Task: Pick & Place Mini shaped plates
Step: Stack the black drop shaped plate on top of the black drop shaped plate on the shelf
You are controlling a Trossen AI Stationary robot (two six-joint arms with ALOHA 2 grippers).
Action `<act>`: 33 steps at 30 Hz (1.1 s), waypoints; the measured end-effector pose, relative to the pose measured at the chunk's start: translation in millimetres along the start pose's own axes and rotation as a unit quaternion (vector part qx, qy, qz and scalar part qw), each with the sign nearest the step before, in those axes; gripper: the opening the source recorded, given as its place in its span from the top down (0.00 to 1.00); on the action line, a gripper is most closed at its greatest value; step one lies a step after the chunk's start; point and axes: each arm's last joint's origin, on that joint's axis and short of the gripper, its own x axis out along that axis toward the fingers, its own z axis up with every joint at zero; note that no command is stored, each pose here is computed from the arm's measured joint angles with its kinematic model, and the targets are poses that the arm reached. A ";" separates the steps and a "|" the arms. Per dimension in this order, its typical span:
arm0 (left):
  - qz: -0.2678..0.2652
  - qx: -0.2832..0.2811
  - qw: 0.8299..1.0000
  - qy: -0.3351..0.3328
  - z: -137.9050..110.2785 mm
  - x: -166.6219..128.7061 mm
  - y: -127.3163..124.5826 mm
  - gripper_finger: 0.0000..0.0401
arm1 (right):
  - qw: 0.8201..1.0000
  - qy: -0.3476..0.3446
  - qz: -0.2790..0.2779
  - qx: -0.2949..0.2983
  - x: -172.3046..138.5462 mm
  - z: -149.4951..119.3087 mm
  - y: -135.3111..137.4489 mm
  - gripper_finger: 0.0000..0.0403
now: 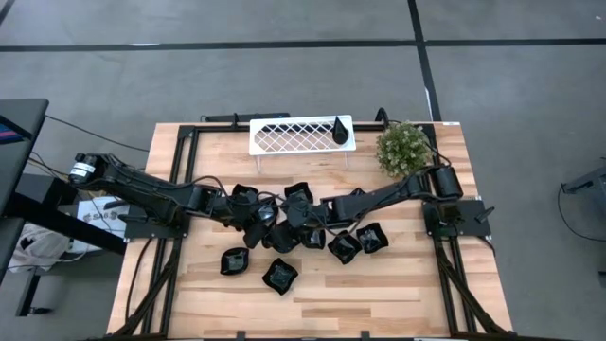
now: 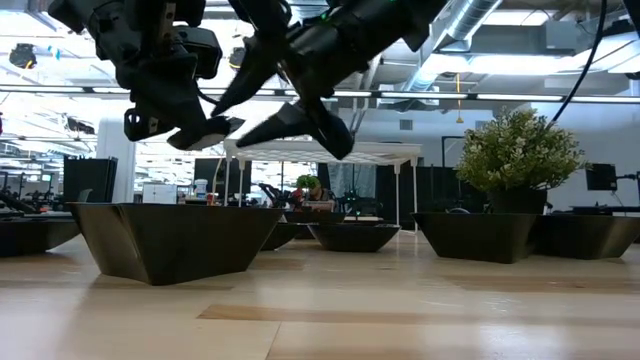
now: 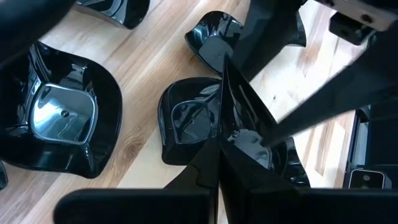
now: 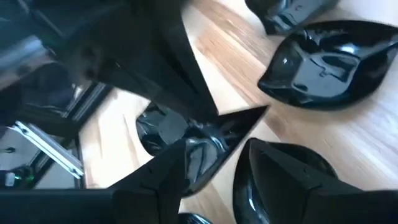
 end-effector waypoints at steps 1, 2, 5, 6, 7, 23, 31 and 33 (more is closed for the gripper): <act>0.000 0.000 1.000 0.000 -0.1 0.1 0.1 0.99 | 1.000 0.001 -0.003 0.000 -0.1 0.3 -1.3 0.58; 0.000 0.000 1.000 0.000 -0.1 0.1 0.1 0.99 | 1.000 0.000 -0.003 0.001 0.0 1.2 -1.7 0.58; -0.001 0.000 1.000 0.000 0.0 0.1 0.0 0.99 | 1.000 -0.003 -0.003 0.003 -0.6 3.2 -2.3 0.60; -0.003 0.000 1.000 0.002 0.0 0.1 -0.1 0.99 | 1.000 -0.004 -0.003 0.005 -0.5 4.0 -2.7 0.61; -0.003 0.000 1.000 0.002 -0.1 0.1 -0.1 0.99 | 1.000 -0.004 -0.003 0.007 -0.5 4.4 -2.9 0.62; 0.004 -0.001 1.000 0.009 -1.3 0.1 1.2 0.99 | 1.000 0.000 -0.002 0.030 -0.5 3.8 -2.9 0.71; 0.006 -0.002 1.000 0.007 -1.2 0.1 1.3 0.99 | 0.999 -0.001 -0.002 0.032 -0.5 4.4 -3.2 0.75; 0.006 -0.002 1.000 0.006 -1.1 0.1 1.4 0.99 | 1.000 -0.001 -0.002 0.032 -0.6 4.3 -3.1 0.77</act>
